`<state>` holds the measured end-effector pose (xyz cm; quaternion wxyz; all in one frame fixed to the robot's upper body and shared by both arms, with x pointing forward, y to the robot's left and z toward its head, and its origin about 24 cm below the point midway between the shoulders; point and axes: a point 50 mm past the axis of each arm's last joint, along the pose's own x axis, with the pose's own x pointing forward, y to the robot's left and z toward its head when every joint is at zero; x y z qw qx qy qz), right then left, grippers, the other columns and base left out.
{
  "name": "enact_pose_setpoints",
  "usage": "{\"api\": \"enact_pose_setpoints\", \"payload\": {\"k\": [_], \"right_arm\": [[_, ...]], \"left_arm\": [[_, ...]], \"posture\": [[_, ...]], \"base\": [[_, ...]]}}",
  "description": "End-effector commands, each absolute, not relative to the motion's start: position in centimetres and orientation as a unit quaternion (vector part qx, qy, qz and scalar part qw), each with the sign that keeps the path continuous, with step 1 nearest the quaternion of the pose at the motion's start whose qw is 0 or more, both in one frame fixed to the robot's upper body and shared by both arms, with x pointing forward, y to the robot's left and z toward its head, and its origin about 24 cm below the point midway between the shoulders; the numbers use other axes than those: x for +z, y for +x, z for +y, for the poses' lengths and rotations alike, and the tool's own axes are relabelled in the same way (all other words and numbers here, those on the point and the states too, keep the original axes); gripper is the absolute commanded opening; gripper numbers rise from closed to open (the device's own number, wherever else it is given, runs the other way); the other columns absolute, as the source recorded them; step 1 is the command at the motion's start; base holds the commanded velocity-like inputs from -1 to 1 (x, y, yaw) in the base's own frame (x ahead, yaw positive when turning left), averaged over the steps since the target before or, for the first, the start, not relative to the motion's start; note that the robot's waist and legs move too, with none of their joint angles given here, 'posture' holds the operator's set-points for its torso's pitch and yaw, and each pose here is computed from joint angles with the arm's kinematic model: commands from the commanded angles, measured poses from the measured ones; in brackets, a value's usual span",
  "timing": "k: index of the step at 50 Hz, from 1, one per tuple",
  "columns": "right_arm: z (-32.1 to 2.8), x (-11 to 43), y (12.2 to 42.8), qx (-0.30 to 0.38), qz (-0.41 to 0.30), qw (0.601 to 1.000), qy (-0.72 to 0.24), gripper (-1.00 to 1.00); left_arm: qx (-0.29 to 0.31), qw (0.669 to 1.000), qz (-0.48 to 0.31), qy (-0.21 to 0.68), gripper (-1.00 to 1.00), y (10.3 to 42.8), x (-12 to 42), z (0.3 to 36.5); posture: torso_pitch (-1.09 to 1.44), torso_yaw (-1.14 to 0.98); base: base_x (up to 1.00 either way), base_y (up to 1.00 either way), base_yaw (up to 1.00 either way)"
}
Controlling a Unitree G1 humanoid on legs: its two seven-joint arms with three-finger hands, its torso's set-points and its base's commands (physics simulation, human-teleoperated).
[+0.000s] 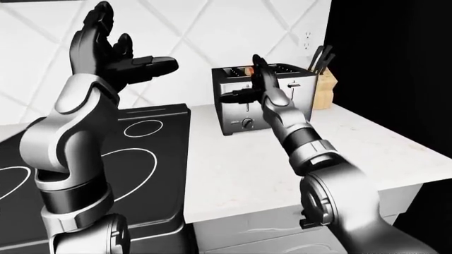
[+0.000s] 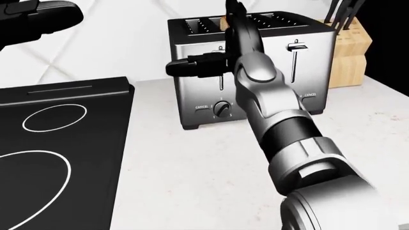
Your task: Push down the lever of the toaster to turn it on.
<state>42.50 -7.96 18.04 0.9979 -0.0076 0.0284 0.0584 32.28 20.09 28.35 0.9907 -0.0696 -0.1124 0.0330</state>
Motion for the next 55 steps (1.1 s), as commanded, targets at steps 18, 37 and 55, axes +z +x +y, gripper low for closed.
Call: {"api": "enact_pose_setpoints", "payload": {"k": [18, 37, 55], "right_arm": [[-7.1, 21.2, 42.8, 0.07, -0.008, 0.997, -0.01, 1.0], [-7.4, 20.3, 42.8, 0.059, 0.023, 0.998, -0.012, 1.0], [-7.1, 19.3, 42.7, 0.065, 0.041, 0.997, -0.012, 1.0]], "left_arm": [[0.03, 0.985, -0.151, -0.072, 1.0, 31.8, 30.1, 20.0], [0.031, 0.985, -0.151, -0.072, 1.0, 31.8, 30.1, 20.1], [0.03, 0.985, -0.151, -0.072, 1.0, 31.8, 30.1, 20.1]], "posture": [[-0.49, 0.0], [-0.49, 0.0], [-0.49, 0.0]], "base": [[0.0, 0.0, 0.0], [0.0, 0.0, 0.0], [0.0, 0.0, 0.0]]}}
